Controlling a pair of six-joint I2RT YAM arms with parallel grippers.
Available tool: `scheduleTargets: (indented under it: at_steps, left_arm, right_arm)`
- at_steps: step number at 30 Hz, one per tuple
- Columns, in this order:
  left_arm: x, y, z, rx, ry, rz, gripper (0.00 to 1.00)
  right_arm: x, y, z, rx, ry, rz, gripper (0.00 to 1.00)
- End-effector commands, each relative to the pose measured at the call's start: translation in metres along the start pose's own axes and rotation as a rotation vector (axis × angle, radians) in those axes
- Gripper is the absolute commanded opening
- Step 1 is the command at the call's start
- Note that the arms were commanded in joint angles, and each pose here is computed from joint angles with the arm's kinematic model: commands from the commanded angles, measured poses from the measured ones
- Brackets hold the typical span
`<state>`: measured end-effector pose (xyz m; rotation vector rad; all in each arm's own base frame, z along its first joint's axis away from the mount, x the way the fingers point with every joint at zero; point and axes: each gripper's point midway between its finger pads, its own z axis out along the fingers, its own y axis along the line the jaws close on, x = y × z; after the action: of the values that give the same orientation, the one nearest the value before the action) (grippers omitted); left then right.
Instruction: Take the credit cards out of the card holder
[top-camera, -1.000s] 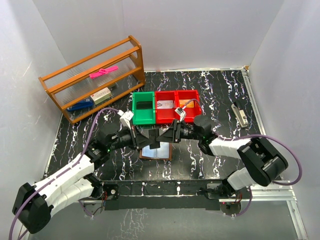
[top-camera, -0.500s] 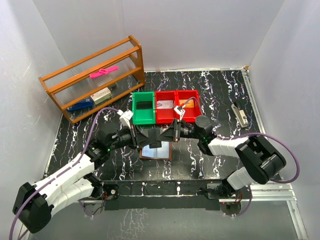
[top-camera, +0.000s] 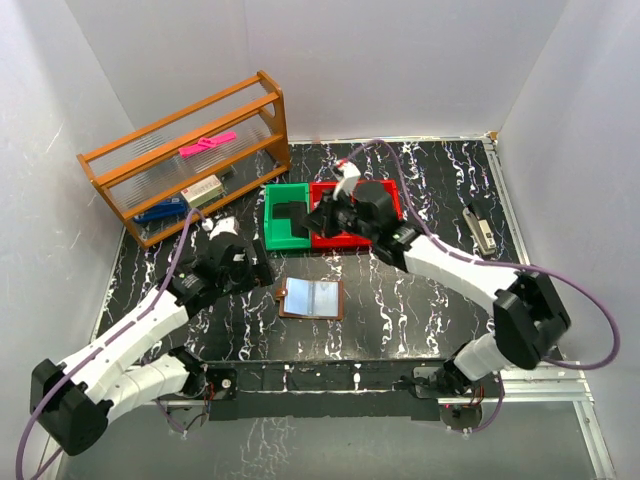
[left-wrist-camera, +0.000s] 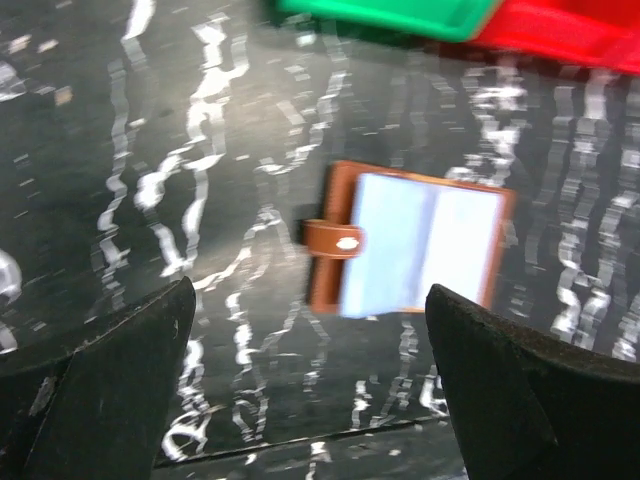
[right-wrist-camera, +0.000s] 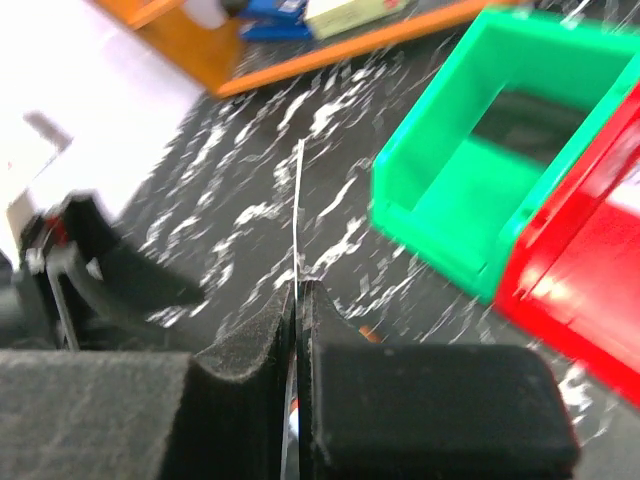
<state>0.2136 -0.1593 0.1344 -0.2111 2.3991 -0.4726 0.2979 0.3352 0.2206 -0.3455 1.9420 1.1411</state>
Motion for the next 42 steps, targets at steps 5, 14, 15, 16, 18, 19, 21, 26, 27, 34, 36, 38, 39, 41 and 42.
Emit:
scheduleTargets:
  at_steps: [5,14,15,16,18,19,21,26,27,34,36,38,39,41,42]
  left_arm:
    - [-0.006,0.068,-0.014,-0.314,-0.011,-0.048,0.99]
    - [0.006,0.070,0.001,-0.208,0.104,-0.144,0.99]
    - [0.005,0.068,0.002,-0.184,0.106,-0.164,0.99]
    - [0.001,0.068,0.002,-0.168,0.099,-0.189,0.98]
    - [-0.004,0.068,0.002,-0.151,0.091,-0.209,0.98]
    - [-0.006,0.069,0.002,-0.150,0.083,-0.210,0.99]
    - [-0.011,0.070,-0.001,-0.159,0.067,-0.205,0.98]
    - [-0.022,0.075,-0.013,-0.184,0.004,-0.196,0.99]
    - [-0.024,0.075,-0.015,-0.185,-0.006,-0.196,0.99]
    - [-0.035,0.076,-0.032,-0.183,-0.080,-0.173,0.99]
    - [-0.038,0.079,-0.037,-0.192,-0.101,-0.158,0.99]
    - [-0.039,0.080,-0.039,-0.196,-0.112,-0.147,0.99]
    - [-0.040,0.080,-0.040,-0.198,-0.114,-0.144,0.99]
    - [-0.039,0.082,-0.041,-0.204,-0.113,-0.134,0.99]
    - [-0.039,0.082,-0.041,-0.206,-0.116,-0.133,0.99]
  right_arm:
    - [-0.025,-0.039,0.058,0.381,0.092,-0.569,0.00]
    - [-0.030,-0.062,0.104,0.511,0.180,-0.947,0.00]
    - [-0.032,-0.064,0.107,0.513,0.178,-0.974,0.00]
    - [-0.033,-0.066,0.111,0.516,0.177,-1.011,0.00]
    - [-0.035,-0.070,0.117,0.517,0.186,-1.082,0.00]
    - [-0.034,-0.073,0.121,0.517,0.199,-1.118,0.00]
    - [-0.035,-0.075,0.128,0.514,0.214,-1.166,0.00]
    - [-0.033,-0.088,0.146,0.521,0.251,-1.280,0.00]
    - [-0.033,-0.090,0.149,0.525,0.255,-1.296,0.00]
    - [-0.027,-0.112,0.167,0.531,0.333,-1.371,0.00]
    - [-0.028,-0.117,0.167,0.536,0.342,-1.382,0.00]
    - [-0.029,-0.125,0.166,0.545,0.361,-1.389,0.00]
    - [-0.028,-0.128,0.166,0.542,0.369,-1.389,0.00]
    - [-0.028,-0.132,0.165,0.535,0.378,-1.389,0.00]
    - [-0.027,-0.133,0.165,0.524,0.381,-1.394,0.00]
